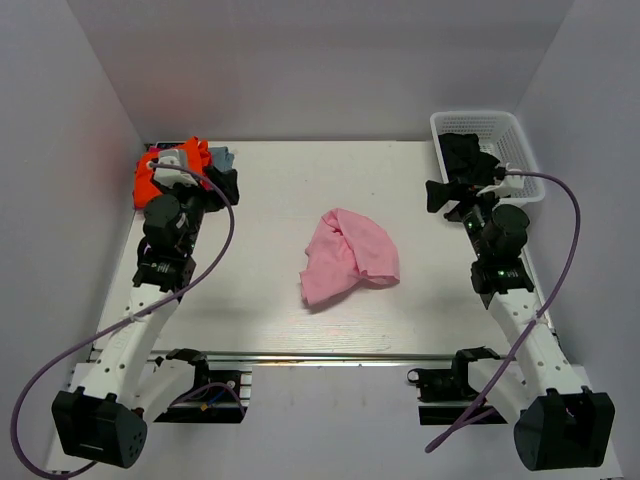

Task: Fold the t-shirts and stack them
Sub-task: Flatten out the tshirt

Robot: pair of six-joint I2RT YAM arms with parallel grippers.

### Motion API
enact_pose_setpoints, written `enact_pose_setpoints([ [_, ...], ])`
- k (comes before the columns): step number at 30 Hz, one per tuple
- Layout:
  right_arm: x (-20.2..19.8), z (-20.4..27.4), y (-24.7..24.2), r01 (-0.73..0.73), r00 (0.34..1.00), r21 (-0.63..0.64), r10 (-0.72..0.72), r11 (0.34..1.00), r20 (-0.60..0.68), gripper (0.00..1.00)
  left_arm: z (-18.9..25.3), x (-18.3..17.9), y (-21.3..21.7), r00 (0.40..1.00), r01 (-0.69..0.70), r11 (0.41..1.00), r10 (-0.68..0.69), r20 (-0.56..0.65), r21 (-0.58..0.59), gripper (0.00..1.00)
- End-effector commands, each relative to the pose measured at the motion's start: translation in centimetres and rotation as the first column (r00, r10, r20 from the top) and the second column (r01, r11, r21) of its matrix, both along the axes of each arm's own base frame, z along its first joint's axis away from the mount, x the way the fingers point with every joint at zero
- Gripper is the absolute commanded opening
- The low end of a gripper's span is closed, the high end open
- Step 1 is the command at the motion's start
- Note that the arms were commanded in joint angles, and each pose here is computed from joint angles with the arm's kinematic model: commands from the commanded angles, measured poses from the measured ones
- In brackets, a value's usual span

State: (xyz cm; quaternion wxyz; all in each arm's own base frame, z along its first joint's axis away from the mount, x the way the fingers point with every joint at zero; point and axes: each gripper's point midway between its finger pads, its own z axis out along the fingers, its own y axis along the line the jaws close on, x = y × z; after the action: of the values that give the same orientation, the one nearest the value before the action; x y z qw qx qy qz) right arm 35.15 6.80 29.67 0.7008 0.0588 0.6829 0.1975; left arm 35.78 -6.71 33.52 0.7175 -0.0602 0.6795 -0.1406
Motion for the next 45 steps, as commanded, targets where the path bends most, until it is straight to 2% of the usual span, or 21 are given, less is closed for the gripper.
enact_pose_setpoints([
  [1,-0.2,-0.7,1.7,-0.105,0.993,-0.033,0.103,0.994,-0.061,0.9,-0.5,0.0,-1.7,0.995,0.093,0.996,-0.092,-0.024,0.002,1.0],
  [4,-0.1,-1.2,2.4,-0.152,0.984,-0.059,0.146,0.987,-0.097,0.9,-2.2,0.2,-3.5,0.978,0.183,0.983,-0.18,-0.105,0.017,1.0],
  [5,-0.1,-2.2,2.8,-0.18,0.976,-0.075,0.169,0.981,-0.134,0.9,-4.0,0.9,-3.9,0.967,0.203,0.979,-0.196,-0.166,0.029,1.0],
  [7,-0.2,-3.5,3.9,-0.267,0.946,-0.097,0.242,0.959,-0.213,0.9,-6.2,0.5,-7.1,0.898,0.374,0.927,-0.363,-0.249,-0.003,0.97],
  [8,0.1,-3.4,4.9,-0.324,0.926,-0.095,0.295,0.941,-0.236,0.9,-7.7,0.4,-8.3,0.858,0.438,0.899,-0.426,-0.287,-0.026,0.92],
  [9,0.2,-4.7,5.8,-0.383,0.892,-0.078,0.347,0.92,-0.292,0.9,-10.2,0.1,-10.5,0.76,0.549,0.831,-0.541,-0.36,-0.09,0.86],
  [11,-0.5,-6.4,7.6,-0.481,0.815,-0.044,0.428,0.876,-0.392,0.9,-13.1,-0.9,-13.2,0.646,0.628,0.761,-0.626,-0.438,-0.16,0.86],
  [12,-1.0,-7.3,8.9,-0.521,0.781,-0.035,0.46,0.853,-0.421,0.9,-15.7,-2.1,-14.8,0.56,0.672,0.714,-0.663,-0.498,-0.195,0.91],
  [13,-1.2,-7.4,9.3,-0.534,0.774,-0.039,0.47,0.844,-0.425,0.9,-17.1,-2.4,-14.7,0.537,0.664,0.716,-0.656,-0.53,-0.215,1.0],
  [16,-1.9,-9.4,11.4,-0.581,0.713,-0.019,0.497,0.814,-0.495,0.9,-20.1,-5.0,-16.0,0.471,0.648,0.723,-0.628,-0.62,-0.24,1.0],
  [21,-4.0,-15.0,13.7,-0.625,0.562,0.009,0.457,0.781,-0.689,0.9,-23.3,-10.3,-16.9,0.371,0.649,0.724,-0.568,-0.735,-0.231,1.0],
  [23,-5.2,-16.8,14.3,-0.644,0.518,0.01,0.446,0.765,-0.73,0.9,-25.0,-11.9,-16.5,0.337,0.63,0.741,-0.531,-0.777,-0.233,1.0],
  [25,-6.0,-18.0,14.9,-0.656,0.497,-0.01,0.422,0.755,-0.758,0.88,-26.5,-13.2,-17.0,0.287,0.639,0.729,-0.523,-0.803,-0.246,1.0],
  [28,-7.1,-19.3,15.6,-0.673,0.472,-0.023,0.406,0.739,-0.783,0.85,-27.5,-13.3,-18.0,0.268,0.641,0.725,-0.52,-0.811,-0.252,0.95],
  [31,-7.1,-20.0,15.7,-0.664,0.486,-0.056,0.373,0.746,-0.791,0.81,-27.8,-13.0,-19.0,0.27,0.65,0.718,-0.523,-0.809,-0.248,0.85],
  [34,-6.8,-20.1,16.0,-0.66,0.497,-0.066,0.37,0.748,-0.785,0.68,-26.8,-12.2,-20.3,0.285,0.665,0.701,-0.556,-0.781,-0.257,0.73],
  [35,-6.7,-20.3,16.1,-0.653,0.495,-0.061,0.365,0.755,-0.788,0.59,-27.1,-12.3,-20.3,0.278,0.663,0.703,-0.551,-0.787,-0.258,0.69],
  [38,-6.6,-20.3,16.2,-0.65,0.501,-0.064,0.364,0.757,-0.785,0.49,-27.0,-12.0,-20.4,0.296,0.663,0.709,-0.542,-0.787,-0.239,0.55],
  [41,-6.5,-20.8,15.8,-0.642,0.5,-0.075,0.342,0.763,-0.796,0.38,-27.2,-12.1,-20.5,0.284,0.664,0.706,-0.543,-0.79,-0.247,0.39],
  [44,-6.6,-21.4,15.9,-0.65,0.474,-0.065,0.337,0.757,-0.813,0.32,-27.5,-12.1,-20.4,0.278,0.663,0.707,-0.539,-0.795,-0.248,0.25],
  [45,-6.7,-21.5,16.0,-0.652,0.471,-0.063,0.339,0.756,-0.814,0.24,-27.5,-12.1,-20.4,0.279,0.669,0.703,-0.539,-0.795,-0.242,0.19],
])
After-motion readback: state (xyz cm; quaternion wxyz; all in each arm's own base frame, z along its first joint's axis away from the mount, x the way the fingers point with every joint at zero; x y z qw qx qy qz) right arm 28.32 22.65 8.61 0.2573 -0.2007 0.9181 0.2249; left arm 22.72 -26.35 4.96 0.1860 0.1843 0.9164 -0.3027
